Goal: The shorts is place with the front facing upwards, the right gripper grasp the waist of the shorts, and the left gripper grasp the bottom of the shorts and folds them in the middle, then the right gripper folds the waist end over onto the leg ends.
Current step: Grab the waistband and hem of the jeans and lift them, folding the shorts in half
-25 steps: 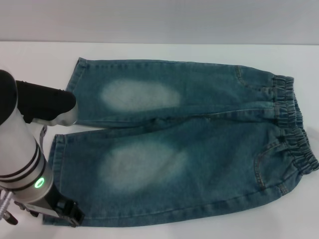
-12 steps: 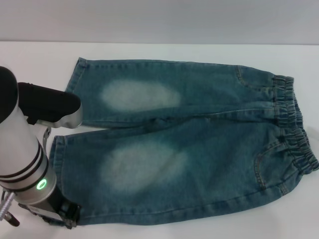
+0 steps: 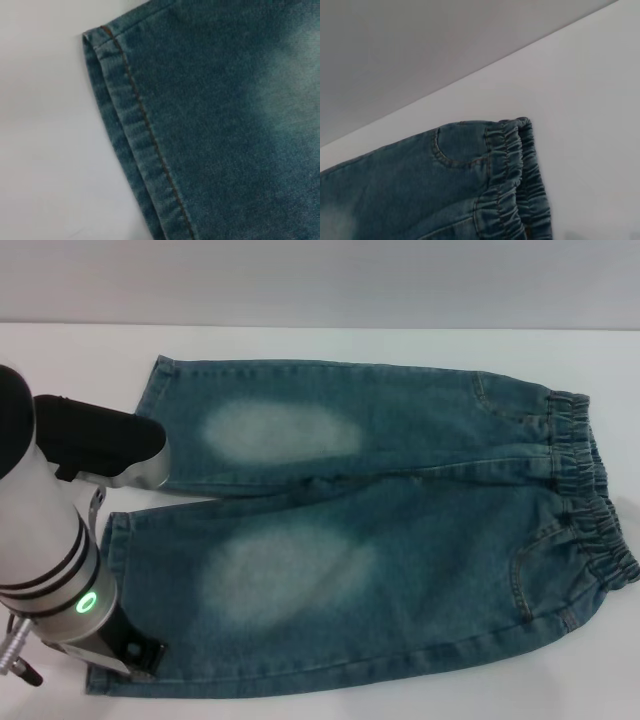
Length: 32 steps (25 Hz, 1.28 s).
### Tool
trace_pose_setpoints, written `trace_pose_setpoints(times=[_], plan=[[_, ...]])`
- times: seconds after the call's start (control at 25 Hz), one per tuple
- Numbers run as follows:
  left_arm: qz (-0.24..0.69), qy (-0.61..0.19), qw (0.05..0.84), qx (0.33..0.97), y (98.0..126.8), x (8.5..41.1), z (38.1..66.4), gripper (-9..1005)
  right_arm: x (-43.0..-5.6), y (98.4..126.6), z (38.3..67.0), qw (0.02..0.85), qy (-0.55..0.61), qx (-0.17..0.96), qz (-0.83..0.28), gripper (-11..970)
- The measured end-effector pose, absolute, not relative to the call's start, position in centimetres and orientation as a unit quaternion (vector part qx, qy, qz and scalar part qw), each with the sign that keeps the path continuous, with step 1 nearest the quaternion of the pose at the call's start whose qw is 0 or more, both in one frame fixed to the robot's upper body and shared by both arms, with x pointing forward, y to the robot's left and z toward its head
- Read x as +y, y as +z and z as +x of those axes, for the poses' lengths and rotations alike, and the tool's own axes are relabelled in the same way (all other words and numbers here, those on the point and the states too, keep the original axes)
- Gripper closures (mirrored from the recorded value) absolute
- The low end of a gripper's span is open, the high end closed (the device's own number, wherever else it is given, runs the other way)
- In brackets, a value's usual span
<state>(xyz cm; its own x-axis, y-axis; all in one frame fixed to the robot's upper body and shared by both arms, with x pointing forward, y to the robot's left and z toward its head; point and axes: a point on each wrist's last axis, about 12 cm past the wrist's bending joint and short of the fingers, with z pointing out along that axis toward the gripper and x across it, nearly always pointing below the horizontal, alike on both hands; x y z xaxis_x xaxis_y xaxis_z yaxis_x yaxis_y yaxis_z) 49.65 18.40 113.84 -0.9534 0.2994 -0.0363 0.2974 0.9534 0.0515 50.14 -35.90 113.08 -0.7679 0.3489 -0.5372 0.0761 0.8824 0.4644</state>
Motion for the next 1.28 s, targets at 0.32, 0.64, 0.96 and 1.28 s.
trace_pose_setpoints(times=[0.32,0.64,0.96,1.28], plan=[[0.138,0.016,0.031,0.99,114.5,18.7,49.6,955,-35.9,113.1,50.0,0.319,0.213,0.916,0.115,191],[0.134,0.024,0.038,0.99,114.6,18.6,49.1,899,-35.9,113.0,50.0,0.318,0.214,0.917,0.115,191],[0.127,0.039,0.032,0.991,114.0,18.8,49.1,551,-35.9,113.1,50.1,0.32,0.213,0.916,0.114,191],[0.123,0.043,0.024,0.991,113.4,19.0,49.3,367,-36.0,113.2,50.2,0.321,0.213,0.916,0.115,191]])
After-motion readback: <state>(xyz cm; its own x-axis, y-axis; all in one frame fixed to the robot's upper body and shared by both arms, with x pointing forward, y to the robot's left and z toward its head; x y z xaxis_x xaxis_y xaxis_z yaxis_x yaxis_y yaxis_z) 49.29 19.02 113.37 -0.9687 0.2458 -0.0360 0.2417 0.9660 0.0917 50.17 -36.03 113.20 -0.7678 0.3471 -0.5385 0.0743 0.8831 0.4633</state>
